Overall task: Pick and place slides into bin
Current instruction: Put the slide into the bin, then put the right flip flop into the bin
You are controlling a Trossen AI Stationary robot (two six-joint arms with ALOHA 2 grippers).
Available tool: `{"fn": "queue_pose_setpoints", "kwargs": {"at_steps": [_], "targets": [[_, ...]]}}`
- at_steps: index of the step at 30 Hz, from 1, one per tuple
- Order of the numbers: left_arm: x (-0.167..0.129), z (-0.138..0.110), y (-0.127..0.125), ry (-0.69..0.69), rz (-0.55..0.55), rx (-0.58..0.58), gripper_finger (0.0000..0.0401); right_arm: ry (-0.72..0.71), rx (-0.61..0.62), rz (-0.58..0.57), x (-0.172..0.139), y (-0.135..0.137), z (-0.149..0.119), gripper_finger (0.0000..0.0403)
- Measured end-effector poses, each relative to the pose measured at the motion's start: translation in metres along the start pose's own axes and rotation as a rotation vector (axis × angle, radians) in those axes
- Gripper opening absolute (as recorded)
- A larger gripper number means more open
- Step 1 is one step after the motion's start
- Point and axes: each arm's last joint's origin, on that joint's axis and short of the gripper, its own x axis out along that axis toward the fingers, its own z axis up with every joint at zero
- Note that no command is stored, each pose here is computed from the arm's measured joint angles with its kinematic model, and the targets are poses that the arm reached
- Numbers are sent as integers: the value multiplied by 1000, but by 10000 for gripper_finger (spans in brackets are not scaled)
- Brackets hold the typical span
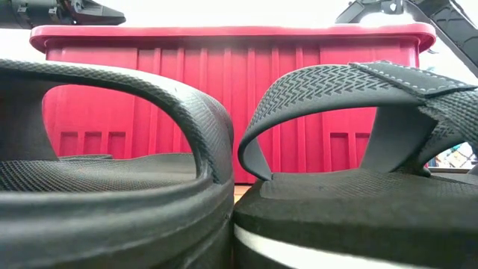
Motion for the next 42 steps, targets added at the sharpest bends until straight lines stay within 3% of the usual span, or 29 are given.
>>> {"fn": "queue_pose_setpoints", "kwargs": {"at_steps": [6,12,19,25,28,33,36,42], "targets": [[0,0,0,0,-1,0,24,12,-43,-124,-9,13,7,163],[0,0,0,0,-3,0,24,-174,-105,-229,-50,42,18,144],[0,7,-4,-55,-96,32,24,-594,-287,-300,-130,122,25,17],[-5,25,-13,-180,-219,236,13,-836,-388,-311,-170,199,10,3],[-9,37,-17,-154,-222,282,3,-867,-349,-307,-165,230,-2,1],[-19,52,-21,-6,-165,349,1,-913,-271,-268,-123,262,-18,0],[-27,61,-22,25,-137,376,0,-1012,-223,-266,-97,269,-33,0],[-46,72,-22,-41,-135,433,0,-1221,-112,-287,-61,262,-77,0]]}}
